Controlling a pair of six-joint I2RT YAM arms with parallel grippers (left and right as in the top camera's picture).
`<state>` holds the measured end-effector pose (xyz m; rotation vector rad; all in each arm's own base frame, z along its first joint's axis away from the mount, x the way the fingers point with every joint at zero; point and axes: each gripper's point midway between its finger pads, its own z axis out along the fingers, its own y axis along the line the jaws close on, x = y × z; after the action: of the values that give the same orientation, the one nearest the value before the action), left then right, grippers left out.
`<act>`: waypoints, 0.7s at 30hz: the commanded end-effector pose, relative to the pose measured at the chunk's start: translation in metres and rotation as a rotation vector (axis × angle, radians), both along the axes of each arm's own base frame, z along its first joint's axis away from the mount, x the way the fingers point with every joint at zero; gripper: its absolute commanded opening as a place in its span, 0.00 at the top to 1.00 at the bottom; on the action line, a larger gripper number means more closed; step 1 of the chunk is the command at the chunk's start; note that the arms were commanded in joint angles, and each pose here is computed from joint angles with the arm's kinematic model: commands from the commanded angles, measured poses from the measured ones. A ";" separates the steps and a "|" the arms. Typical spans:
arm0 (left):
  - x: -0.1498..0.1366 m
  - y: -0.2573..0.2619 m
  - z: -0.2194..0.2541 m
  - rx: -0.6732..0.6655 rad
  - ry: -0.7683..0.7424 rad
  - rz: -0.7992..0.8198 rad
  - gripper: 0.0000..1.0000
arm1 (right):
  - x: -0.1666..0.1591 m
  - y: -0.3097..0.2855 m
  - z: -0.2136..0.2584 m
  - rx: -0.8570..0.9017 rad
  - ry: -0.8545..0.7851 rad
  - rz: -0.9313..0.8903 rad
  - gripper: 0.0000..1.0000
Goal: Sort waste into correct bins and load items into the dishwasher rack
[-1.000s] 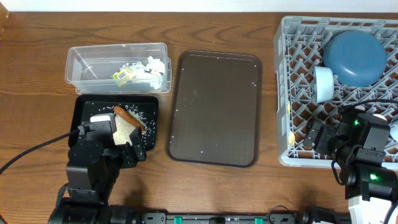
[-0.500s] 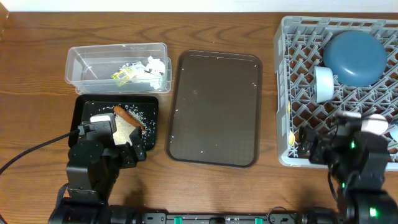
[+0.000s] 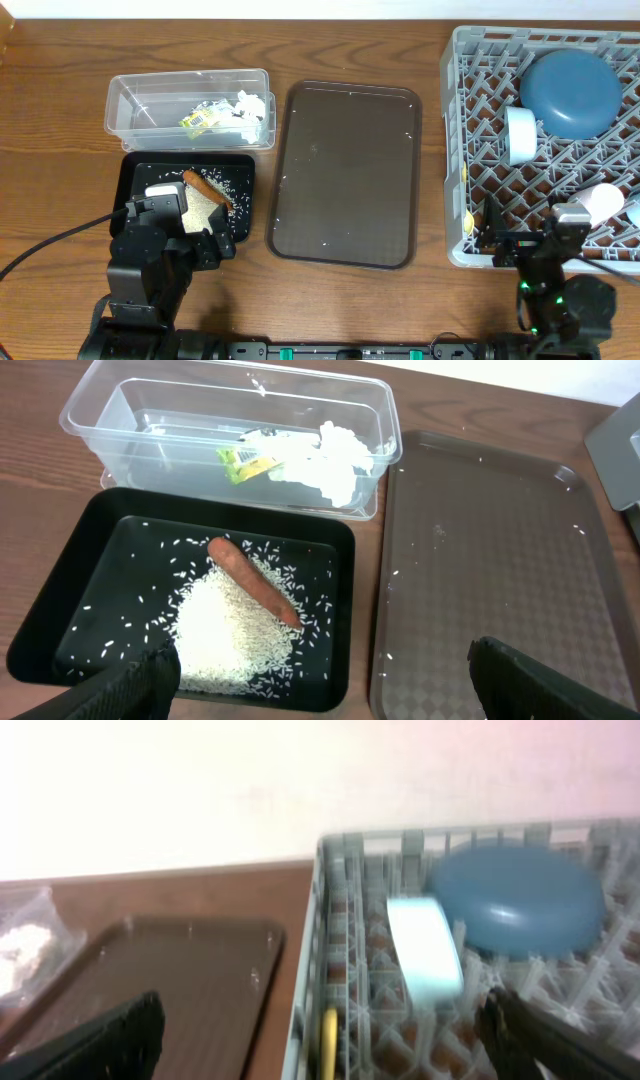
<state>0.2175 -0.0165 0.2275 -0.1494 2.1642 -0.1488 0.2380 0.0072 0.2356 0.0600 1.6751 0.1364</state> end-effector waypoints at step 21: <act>0.000 0.003 -0.001 0.012 0.002 0.011 0.06 | 0.008 -0.012 -0.079 -0.080 -0.030 -0.068 0.01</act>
<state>0.2173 -0.0165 0.2274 -0.1495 2.1650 -0.1487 0.2465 -0.0053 0.1567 0.0667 1.6464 0.0356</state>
